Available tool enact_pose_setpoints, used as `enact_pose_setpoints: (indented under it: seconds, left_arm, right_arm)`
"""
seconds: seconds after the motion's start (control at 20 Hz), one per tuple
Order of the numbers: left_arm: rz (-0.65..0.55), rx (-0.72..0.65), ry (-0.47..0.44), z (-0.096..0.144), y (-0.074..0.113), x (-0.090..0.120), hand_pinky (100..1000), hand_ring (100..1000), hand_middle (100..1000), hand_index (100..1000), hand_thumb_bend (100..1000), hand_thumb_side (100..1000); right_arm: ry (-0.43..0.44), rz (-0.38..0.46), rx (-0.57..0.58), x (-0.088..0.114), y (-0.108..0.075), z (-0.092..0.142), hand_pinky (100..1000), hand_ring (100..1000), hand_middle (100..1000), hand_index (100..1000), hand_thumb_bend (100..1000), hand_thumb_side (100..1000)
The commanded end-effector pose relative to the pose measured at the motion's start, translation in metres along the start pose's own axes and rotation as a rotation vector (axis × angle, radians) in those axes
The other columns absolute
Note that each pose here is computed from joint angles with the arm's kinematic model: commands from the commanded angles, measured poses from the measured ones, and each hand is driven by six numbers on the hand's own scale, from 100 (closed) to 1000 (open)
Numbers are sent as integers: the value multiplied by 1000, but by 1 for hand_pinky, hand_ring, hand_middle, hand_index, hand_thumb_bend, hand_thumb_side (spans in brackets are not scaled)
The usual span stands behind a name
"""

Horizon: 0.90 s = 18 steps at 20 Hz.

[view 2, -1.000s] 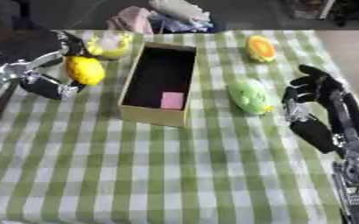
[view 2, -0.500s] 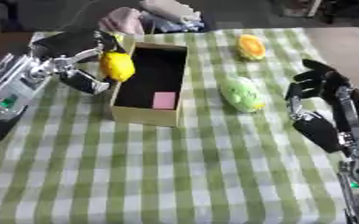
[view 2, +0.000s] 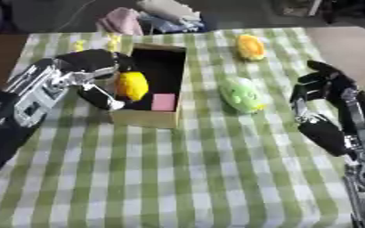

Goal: Pick up objects on the table and place them in the box.

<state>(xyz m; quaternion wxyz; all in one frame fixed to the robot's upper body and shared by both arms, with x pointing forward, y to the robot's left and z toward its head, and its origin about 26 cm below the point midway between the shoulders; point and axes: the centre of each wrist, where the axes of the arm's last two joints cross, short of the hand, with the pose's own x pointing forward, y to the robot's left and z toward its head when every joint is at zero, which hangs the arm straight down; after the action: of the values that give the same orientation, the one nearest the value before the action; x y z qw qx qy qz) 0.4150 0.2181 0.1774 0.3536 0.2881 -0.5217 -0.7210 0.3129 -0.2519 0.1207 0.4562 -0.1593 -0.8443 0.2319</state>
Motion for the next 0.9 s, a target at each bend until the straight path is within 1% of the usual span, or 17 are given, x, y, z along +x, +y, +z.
enact_pose_setpoints:
  seconds: [0.05, 0.2, 0.4, 0.6, 0.7, 0.75, 0.8, 0.9]
  left_arm:
    - [-13, -5, 9, 11, 12, -7, 802, 800, 838, 884, 349, 409]
    - [-8, -11, 4, 20, 16, -9, 810, 811, 858, 897, 362, 436]
    - [-3, -15, -3, 31, 20, -10, 822, 831, 898, 921, 404, 487]
    - [3, -18, -7, 42, 24, -11, 824, 831, 896, 923, 409, 501]
    - [11, 10, -9, 50, 28, -11, 812, 808, 855, 902, 373, 478]
    - [20, 39, -8, 56, 30, -11, 798, 786, 827, 885, 341, 449]
    - [32, 74, -6, 63, 31, -11, 790, 772, 811, 874, 326, 434]
    - [83, 170, 6, 78, 30, -11, 777, 747, 785, 868, 274, 432]
  right_arm:
    - [-23, 4, -10, 5, -4, -4, 623, 665, 656, 876, 100, 459]
    - [-19, 6, -11, 4, -5, -4, 623, 665, 655, 876, 100, 458]
    - [-17, 9, -12, 3, -5, -5, 623, 665, 656, 876, 100, 456]
    - [-15, 18, -12, 3, -8, -6, 624, 666, 656, 877, 100, 450]
    - [-23, 44, -4, 4, -12, -9, 628, 668, 659, 879, 100, 428]
    - [-27, 65, 4, 4, -16, -12, 632, 669, 661, 881, 100, 410]
    - [-31, 84, 14, 5, -20, -15, 634, 670, 663, 882, 100, 400]
    - [-45, 137, 40, 8, -31, -24, 644, 676, 669, 887, 100, 348]
